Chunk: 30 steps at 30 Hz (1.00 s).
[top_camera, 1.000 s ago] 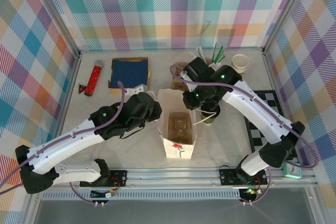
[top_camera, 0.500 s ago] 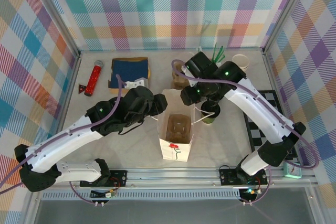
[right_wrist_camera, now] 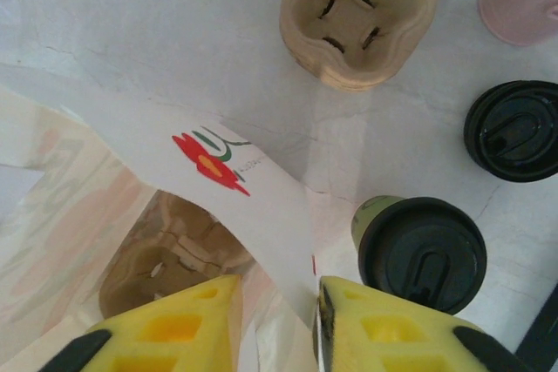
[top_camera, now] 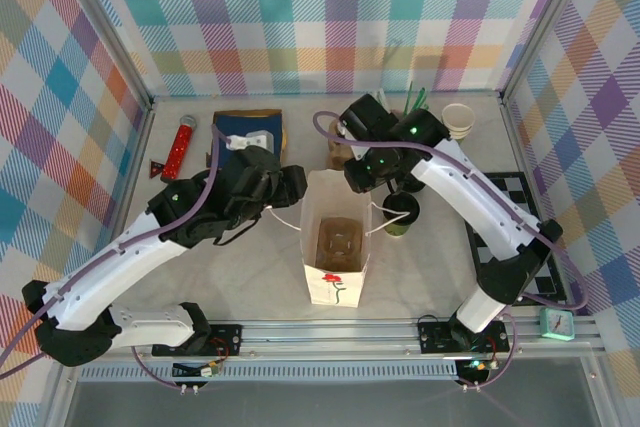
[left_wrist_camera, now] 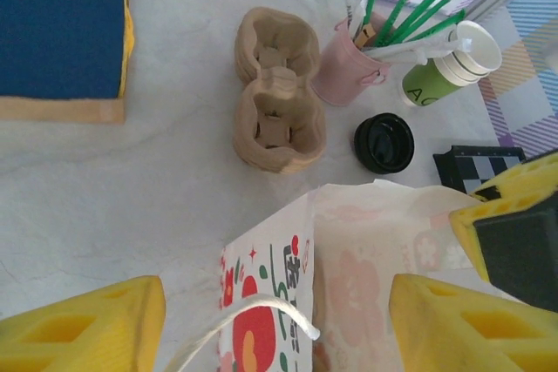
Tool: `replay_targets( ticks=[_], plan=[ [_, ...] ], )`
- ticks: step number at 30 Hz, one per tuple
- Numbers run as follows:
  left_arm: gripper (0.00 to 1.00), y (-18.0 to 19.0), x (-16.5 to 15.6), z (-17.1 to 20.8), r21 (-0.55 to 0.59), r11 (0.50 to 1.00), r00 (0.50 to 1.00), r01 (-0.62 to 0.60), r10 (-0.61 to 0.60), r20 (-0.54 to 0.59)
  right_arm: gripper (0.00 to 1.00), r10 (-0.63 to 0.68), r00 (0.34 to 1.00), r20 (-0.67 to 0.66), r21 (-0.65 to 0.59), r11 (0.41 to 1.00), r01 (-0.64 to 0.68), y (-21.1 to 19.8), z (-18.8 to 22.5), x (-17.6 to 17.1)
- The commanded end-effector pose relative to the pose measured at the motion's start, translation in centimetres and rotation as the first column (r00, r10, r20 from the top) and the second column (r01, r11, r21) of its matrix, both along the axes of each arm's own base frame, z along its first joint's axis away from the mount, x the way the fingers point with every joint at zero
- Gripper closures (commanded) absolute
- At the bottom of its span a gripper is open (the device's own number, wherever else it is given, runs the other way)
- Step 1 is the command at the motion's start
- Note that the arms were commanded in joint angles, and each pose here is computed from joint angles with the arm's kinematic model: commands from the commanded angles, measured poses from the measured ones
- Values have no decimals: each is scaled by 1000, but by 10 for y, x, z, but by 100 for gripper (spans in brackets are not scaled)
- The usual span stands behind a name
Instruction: Pack the takeout coffee
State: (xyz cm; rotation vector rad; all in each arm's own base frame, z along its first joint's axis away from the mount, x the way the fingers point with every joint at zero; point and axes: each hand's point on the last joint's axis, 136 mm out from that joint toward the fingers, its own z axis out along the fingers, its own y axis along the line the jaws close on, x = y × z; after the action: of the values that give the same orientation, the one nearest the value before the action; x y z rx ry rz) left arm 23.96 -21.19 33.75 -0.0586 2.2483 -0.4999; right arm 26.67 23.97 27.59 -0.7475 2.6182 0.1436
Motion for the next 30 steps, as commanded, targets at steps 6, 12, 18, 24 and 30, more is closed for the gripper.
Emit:
replay_targets(
  ticks=[6, 12, 18, 24, 30],
  plan=[
    [29, 26, 14, 18, 39, 999, 999, -9, 8, 37, 88, 12, 998, 55, -33, 999, -11, 2, 10, 18],
    [29, 43, 16, 19, 34, 998, 998, -45, 44, 43, 91, 31, 996, 81, -41, 999, -28, 8, 12, 32],
    [29, 51, 14, 18, 23, 998, 997, -57, 56, 47, 91, 63, 992, 105, -52, 997, -58, 18, 14, 45],
    [29, 59, 13, 19, 14, 997, 996, -78, 77, 55, 90, 95, 988, 120, -59, 994, -88, 30, 16, 56],
    [28, 64, 12, 21, 3, 996, 994, -85, 85, 62, 77, 114, 985, 128, -55, 993, -108, 38, 22, 64]
  ],
)
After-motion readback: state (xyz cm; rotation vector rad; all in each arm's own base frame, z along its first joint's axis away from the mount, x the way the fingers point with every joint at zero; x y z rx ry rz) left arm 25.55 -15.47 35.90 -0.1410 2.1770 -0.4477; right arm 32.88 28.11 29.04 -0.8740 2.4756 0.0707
